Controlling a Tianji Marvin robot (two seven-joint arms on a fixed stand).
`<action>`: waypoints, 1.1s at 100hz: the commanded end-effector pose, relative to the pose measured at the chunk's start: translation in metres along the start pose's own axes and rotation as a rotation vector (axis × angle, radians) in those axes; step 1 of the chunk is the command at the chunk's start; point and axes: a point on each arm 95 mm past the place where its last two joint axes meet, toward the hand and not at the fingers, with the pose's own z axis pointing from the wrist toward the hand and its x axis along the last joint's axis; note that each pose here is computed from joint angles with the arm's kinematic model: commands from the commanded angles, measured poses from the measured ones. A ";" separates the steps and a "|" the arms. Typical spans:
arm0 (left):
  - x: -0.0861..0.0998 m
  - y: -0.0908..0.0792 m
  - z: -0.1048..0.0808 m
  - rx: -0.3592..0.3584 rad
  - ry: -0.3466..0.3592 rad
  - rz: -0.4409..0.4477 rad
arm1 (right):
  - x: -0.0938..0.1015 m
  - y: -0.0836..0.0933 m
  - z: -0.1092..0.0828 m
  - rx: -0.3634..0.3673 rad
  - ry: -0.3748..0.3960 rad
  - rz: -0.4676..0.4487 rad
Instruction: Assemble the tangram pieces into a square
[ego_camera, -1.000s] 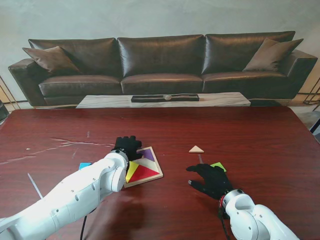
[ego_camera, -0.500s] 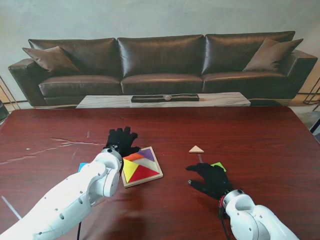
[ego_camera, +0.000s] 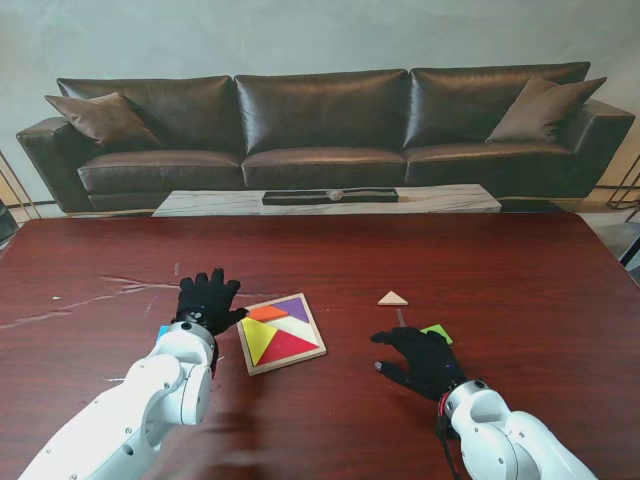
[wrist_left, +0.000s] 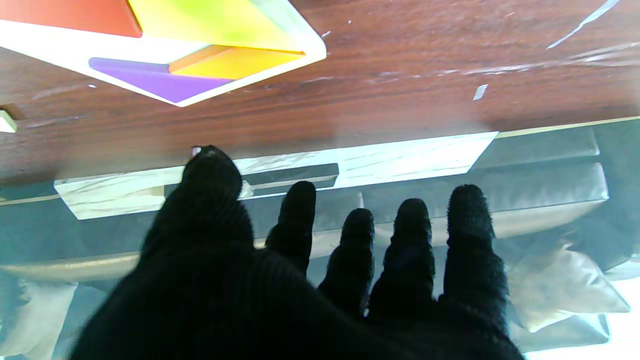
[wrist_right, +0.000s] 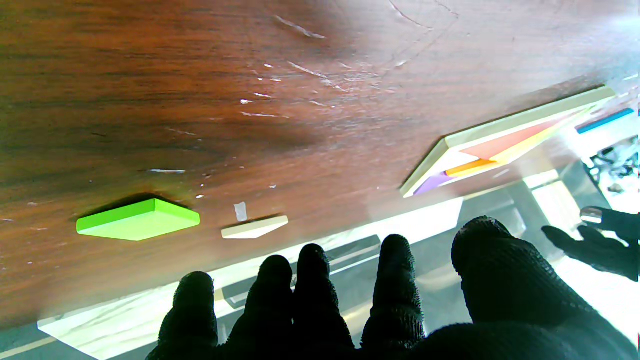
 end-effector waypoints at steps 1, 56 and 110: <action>-0.001 0.006 -0.005 0.001 -0.011 0.001 | 0.003 -0.001 -0.001 0.004 0.009 -0.003; -0.031 0.019 -0.016 -0.052 -0.076 0.012 | 0.006 0.000 -0.002 -0.007 0.018 -0.009; -0.073 0.045 -0.011 -0.182 -0.218 0.027 | -0.002 0.001 -0.004 -0.019 0.005 0.007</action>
